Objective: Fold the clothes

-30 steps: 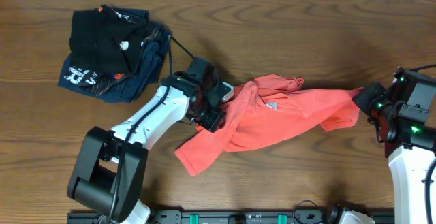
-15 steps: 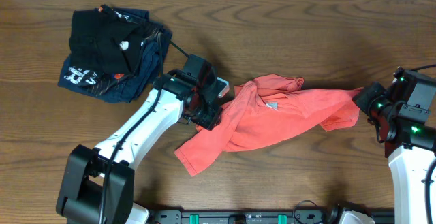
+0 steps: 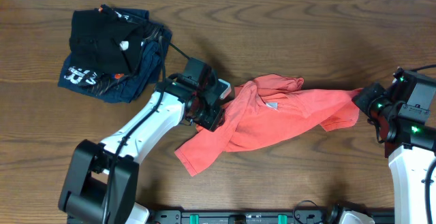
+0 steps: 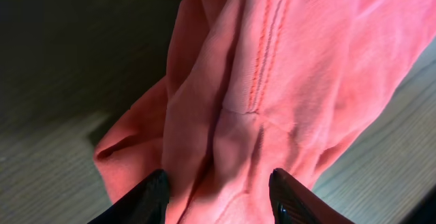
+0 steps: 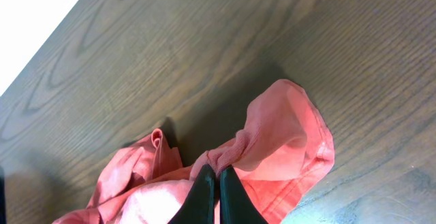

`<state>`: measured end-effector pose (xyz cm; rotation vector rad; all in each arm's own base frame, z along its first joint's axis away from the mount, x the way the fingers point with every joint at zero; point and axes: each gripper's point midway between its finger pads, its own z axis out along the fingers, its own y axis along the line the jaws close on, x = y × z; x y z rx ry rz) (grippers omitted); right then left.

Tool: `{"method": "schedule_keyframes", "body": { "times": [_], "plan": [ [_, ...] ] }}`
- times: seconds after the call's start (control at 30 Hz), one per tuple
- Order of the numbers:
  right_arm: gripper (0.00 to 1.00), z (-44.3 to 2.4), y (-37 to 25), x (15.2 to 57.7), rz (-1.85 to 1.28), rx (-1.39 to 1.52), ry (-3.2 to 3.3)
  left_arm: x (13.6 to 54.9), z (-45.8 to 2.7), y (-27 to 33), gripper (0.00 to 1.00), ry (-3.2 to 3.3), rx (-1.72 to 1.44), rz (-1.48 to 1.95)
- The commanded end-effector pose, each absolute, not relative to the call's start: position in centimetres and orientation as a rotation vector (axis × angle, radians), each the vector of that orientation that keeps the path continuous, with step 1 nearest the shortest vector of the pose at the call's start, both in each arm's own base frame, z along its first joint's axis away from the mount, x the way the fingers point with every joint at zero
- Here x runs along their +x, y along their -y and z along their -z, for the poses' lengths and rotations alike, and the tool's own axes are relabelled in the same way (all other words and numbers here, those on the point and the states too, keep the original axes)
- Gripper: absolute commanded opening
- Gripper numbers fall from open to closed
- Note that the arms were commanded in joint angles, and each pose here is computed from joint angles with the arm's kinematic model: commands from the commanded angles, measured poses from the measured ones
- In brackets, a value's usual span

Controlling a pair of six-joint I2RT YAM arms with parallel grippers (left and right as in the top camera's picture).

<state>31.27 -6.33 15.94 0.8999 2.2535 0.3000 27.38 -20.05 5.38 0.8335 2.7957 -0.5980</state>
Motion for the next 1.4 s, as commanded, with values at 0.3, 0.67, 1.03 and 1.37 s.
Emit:
{"method": "schedule_keyframes", "body": {
  "times": [0.3, 0.67, 1.03, 1.37],
  "plan": [
    [0.01, -16.2, 6.8, 31.2, -0.272, 0.892, -2.251, 25.8, -4.5, 21.4, 0.49, -2.839, 0.845, 0.761],
    [0.01, -16.2, 6.9, 31.2, -0.265, 0.894, -2.25, 29.1, -5.6, 17.2, 0.47, -2.823, 0.793, 0.295],
    [0.01, -16.2, 6.9, 31.2, -0.262, 0.895, -2.25, 25.9, -7.4, 21.4, 0.47, -2.839, 0.79, 0.624],
    [0.01, -16.2, 6.9, 31.2, -0.263, 0.895, -2.251, 26.6, -6.2, 21.4, 0.48, -2.802, 0.854, 0.468]
  ]
}}
